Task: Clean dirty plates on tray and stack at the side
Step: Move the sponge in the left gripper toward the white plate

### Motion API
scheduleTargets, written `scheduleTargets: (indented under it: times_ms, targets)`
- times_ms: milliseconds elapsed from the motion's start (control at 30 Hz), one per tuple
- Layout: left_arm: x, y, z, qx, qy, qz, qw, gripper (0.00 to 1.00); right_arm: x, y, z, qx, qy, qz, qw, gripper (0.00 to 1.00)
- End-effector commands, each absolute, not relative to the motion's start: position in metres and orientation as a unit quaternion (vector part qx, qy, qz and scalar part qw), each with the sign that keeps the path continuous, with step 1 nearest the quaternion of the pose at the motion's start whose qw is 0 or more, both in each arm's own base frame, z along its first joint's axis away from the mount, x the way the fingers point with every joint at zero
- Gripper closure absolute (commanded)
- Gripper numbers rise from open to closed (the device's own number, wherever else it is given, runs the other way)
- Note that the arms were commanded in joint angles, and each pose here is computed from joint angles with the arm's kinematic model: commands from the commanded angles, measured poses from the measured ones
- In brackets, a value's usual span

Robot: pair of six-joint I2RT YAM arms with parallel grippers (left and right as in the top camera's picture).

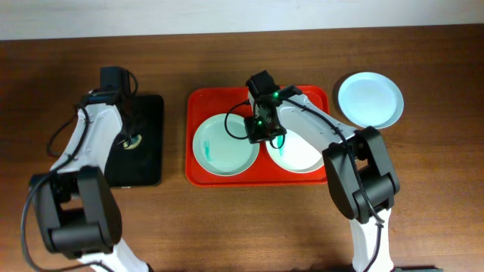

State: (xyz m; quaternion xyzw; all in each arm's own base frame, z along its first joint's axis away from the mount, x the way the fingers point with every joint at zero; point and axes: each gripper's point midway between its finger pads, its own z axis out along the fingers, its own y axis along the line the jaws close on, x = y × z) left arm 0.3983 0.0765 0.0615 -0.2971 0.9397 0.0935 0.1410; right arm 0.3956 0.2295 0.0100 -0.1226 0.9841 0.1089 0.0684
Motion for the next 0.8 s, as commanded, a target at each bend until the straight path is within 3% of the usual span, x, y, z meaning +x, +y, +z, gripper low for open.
scheduleTargets:
  times_ms: [0, 233, 367, 767]
  targets:
    - [0.400, 0.077, 0.033, -0.305, 0.942, 0.077, 0.116, 1.00, 0.398, 0.230, 0.019, -0.123, 0.984, 0.092, 0.085, 0.70]
    - [0.400, 0.085, 0.010, -0.313, 0.941, 0.082, 0.100, 1.00, 0.410, 0.241, 0.015, -0.130, 0.980, 0.101, 0.116, 0.69]
    - [0.396, 0.085, -0.006, -0.313, 0.943, 0.085, 0.081, 1.00, 0.412, 0.240, 0.011, -0.129, 0.980, 0.095, 0.118, 0.94]
    - [0.386, 0.084, -0.028, -0.296, 0.949, 0.093, 0.044, 1.00, 0.406, 0.242, 0.009, -0.130, 0.980, 0.106, 0.105, 0.91]
